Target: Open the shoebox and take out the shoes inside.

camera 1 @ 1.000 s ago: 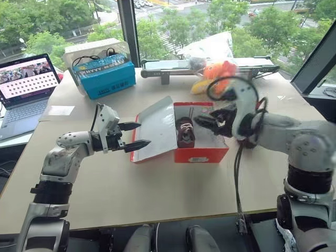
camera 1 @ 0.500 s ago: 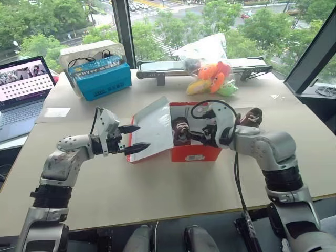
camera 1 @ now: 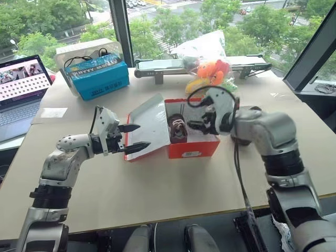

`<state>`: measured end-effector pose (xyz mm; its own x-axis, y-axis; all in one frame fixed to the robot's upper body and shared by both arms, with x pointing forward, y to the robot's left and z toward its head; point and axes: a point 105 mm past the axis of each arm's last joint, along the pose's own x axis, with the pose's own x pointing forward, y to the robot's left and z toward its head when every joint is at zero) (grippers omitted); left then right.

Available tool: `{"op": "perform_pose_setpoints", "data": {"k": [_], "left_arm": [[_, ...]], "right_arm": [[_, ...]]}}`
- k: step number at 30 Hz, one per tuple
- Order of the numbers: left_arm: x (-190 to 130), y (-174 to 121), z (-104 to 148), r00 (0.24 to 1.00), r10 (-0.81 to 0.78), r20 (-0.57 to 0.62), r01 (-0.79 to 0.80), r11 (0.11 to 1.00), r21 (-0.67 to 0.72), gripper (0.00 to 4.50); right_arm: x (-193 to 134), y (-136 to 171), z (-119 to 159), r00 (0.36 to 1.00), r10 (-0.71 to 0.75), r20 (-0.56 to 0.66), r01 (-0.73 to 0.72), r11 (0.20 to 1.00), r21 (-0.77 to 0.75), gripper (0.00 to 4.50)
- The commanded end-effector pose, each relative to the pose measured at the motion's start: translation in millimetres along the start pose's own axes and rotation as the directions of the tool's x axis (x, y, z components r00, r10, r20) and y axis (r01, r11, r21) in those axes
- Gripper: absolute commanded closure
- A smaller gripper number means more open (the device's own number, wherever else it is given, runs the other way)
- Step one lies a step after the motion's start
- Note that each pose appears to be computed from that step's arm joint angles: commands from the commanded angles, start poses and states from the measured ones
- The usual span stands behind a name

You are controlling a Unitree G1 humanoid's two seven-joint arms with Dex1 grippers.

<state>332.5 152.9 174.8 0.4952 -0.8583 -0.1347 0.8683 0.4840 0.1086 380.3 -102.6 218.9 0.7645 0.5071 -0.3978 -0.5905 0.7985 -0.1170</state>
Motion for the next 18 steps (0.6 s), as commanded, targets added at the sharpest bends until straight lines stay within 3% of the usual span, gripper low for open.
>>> {"op": "perform_pose_setpoints", "data": {"k": [1, 18], "left_arm": [[-5.1, 1.4, 11.0, 1.000, 0.011, 0.029, -0.012, 0.999, 0.035, 0.00], [-11.0, 0.6, 10.0, 0.998, 0.051, 0.035, -0.052, 0.998, 0.033, 0.00]], "right_arm": [[-15.4, 3.1, 27.0, 0.997, 0.020, 0.075, -0.017, 0.999, -0.045, 0.79], [51.9, -9.2, -25.3, 0.994, 0.033, -0.100, -0.042, 0.995, -0.089, 0.79]]}}
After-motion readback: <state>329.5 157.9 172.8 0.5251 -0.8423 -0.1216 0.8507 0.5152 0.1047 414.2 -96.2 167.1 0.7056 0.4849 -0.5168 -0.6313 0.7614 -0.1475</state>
